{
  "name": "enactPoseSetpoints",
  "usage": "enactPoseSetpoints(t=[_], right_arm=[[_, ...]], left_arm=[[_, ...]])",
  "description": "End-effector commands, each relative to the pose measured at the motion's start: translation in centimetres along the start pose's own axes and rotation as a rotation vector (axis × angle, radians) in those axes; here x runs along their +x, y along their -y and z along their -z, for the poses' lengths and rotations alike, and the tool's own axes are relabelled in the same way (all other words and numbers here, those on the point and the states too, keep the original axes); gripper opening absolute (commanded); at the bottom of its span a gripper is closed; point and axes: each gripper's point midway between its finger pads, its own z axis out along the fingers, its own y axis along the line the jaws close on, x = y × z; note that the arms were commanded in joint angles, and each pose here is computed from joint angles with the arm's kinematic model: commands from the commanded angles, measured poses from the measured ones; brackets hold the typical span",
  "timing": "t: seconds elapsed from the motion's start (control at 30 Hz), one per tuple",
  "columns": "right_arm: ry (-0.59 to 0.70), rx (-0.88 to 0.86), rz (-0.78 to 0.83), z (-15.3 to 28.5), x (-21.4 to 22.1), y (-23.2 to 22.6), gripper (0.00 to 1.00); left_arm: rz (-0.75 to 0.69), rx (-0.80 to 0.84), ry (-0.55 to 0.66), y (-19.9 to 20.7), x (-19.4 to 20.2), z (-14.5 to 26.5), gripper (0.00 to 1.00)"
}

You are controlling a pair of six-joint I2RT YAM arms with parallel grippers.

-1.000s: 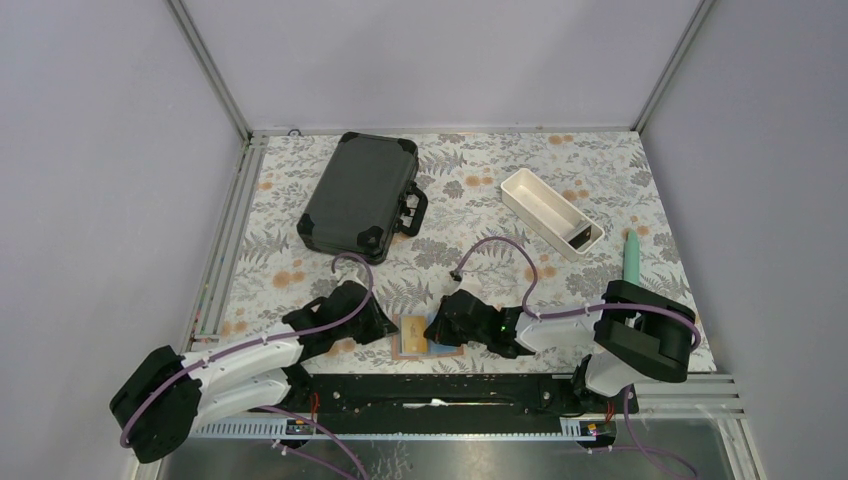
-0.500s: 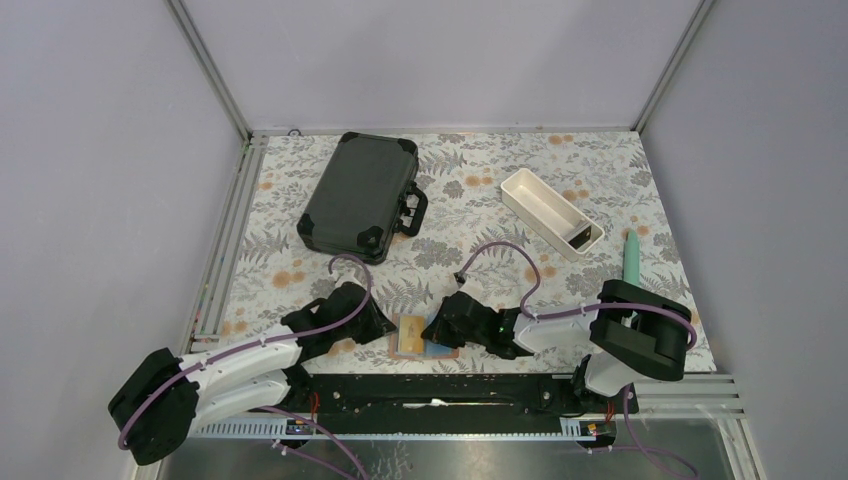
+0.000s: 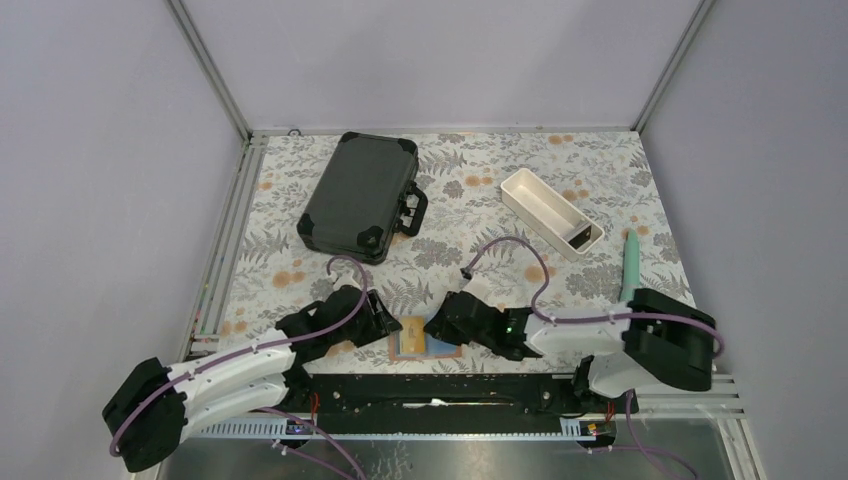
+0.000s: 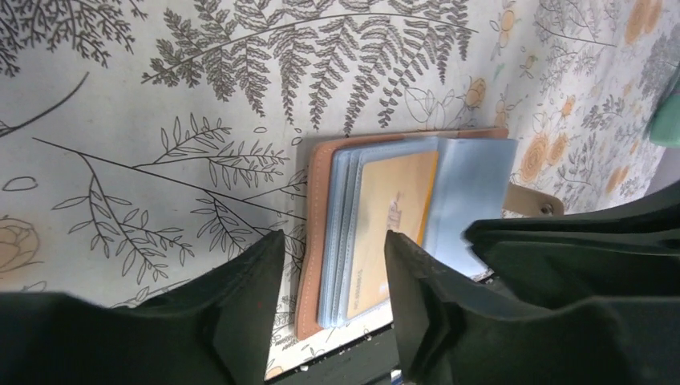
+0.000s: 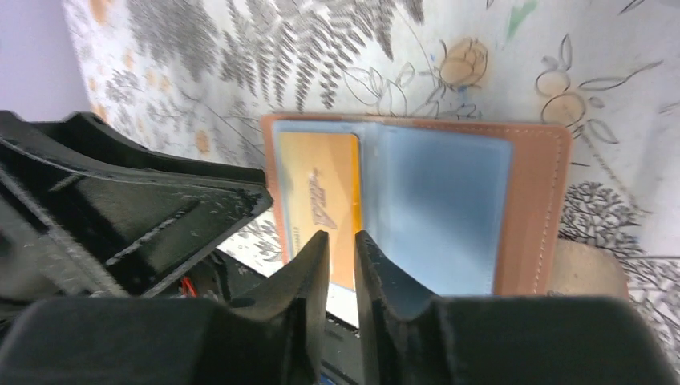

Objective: Put the credit cards into the card holder
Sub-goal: Insert the credit card into the card holder, then pick up the credit card from the storage box.

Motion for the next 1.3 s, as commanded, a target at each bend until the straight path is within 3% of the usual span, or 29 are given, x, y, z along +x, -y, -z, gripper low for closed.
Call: enactPoseSetpoints(t=[0.0, 0.13, 0.3, 0.37, 0.57, 0.77, 0.97, 1.27], right_arm=[[0.194, -0.006, 0.054, 3.6, -4.8, -2.1, 0.33], [0.297, 0.094, 0.169, 6.6, -8.0, -0.6, 0.52], [0.356, 0.245, 0.203, 8.9, -14.0, 2.5, 0.59], [0.408, 0.311, 0.211, 10.2, -16.9, 4.1, 0.67], [0.528, 0.493, 0.166, 14.4, -25.4, 8.9, 0.72], [0.569, 0.661, 0.052, 16.3, -31.4, 14.3, 0.70], [0.596, 0.692, -0.070, 16.0, -34.0, 18.2, 0.68], [0.551, 0.716, -0.125, 13.0, -35.6, 21.1, 0.63]], left_arm=[[-0.038, -0.007, 0.067, 0.9, -2.0, 1.3, 0.58], [-0.074, -0.017, 0.096, 1.2, -3.7, 2.5, 0.73], [-0.154, -0.042, 0.148, 2.0, -7.8, 5.0, 0.93], [-0.181, -0.062, 0.209, 2.5, -10.9, 6.9, 0.98], [-0.256, -0.089, 0.348, 3.1, -17.6, 11.6, 0.99], [-0.270, -0.142, 0.432, 2.4, -20.8, 12.5, 0.99], [-0.268, -0.127, 0.443, 2.4, -21.2, 12.8, 0.99], [-0.230, -0.087, 0.429, 2.2, -21.2, 12.4, 0.99]])
